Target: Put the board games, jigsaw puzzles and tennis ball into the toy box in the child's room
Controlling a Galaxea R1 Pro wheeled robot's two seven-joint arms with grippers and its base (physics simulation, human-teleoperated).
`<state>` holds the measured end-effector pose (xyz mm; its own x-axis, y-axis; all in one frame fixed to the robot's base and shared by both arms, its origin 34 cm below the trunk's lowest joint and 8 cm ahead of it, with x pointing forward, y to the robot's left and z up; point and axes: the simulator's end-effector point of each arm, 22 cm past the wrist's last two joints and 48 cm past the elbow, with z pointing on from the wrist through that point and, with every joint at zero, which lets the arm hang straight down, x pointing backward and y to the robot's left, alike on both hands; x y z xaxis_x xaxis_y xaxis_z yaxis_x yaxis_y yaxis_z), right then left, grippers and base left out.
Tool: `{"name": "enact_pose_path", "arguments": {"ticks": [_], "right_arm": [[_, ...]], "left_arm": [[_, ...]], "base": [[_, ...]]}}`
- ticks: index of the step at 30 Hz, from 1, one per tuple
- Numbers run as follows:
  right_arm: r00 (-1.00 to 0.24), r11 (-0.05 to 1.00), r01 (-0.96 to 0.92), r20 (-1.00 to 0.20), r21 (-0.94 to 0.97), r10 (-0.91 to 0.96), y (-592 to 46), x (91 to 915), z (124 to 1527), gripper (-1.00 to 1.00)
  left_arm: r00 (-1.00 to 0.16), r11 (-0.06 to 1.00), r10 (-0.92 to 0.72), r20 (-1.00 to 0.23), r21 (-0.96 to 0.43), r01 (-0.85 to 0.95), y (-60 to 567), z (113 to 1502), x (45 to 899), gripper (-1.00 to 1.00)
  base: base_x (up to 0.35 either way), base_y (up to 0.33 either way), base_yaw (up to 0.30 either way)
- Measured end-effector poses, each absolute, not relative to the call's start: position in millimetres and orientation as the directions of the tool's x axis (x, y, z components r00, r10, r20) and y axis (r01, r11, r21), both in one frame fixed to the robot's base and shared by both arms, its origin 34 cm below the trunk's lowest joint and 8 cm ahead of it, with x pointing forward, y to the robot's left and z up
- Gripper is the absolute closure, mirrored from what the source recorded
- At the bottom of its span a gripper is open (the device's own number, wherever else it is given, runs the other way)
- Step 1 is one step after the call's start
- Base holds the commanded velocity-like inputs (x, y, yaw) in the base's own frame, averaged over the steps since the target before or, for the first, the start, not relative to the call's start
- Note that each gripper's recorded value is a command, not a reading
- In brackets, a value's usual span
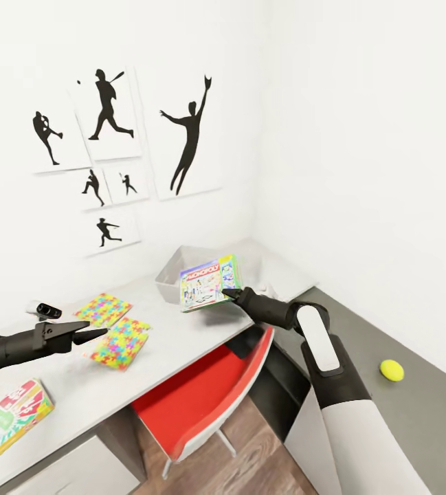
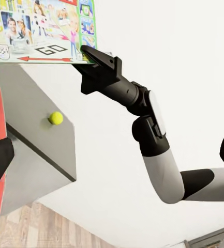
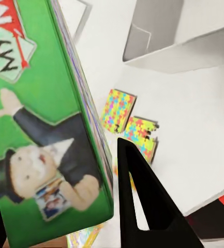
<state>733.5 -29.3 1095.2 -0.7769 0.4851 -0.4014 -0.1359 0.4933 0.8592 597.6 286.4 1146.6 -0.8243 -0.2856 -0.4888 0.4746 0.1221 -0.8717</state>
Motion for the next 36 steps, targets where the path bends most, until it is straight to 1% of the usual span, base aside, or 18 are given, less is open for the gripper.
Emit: {"name": "enact_pose_path", "arguments": {"ticks": [19, 22, 30, 36], "right_arm": [[-0.776, 0.493, -0.134, -0.401, 0.859, 0.487, -30.5, 734.1, 1094.9, 1.00], [-0.776, 0.491, -0.134, -0.400, 0.861, 0.488, -30.3, 733.9, 1095.1, 1.00], [-0.776, 0.488, -0.134, -0.398, 0.863, 0.489, -30.5, 733.9, 1095.5, 1.00], [-0.778, 0.488, -0.131, -0.395, 0.863, 0.489, -31.1, 734.6, 1093.0, 1.00]], "left_arm": [[-0.824, 0.119, -0.288, -0.488, -0.872, 0.475, 286.5, 1147.0, 597.8, -1.00], [-0.825, 0.118, -0.287, -0.487, -0.872, 0.474, 286.1, 1146.8, 597.7, -1.00], [-0.824, 0.118, -0.287, -0.488, -0.872, 0.475, 285.9, 1146.7, 597.7, -1.00], [-0.826, 0.119, -0.286, -0.486, -0.873, 0.473, 285.7, 1144.5, 598.4, -1.00]], "base": [[0.184, 0.019, 0.285], [0.195, 0.000, 0.200], [0.281, -0.015, 0.023], [0.161, -0.098, -0.149]]}}
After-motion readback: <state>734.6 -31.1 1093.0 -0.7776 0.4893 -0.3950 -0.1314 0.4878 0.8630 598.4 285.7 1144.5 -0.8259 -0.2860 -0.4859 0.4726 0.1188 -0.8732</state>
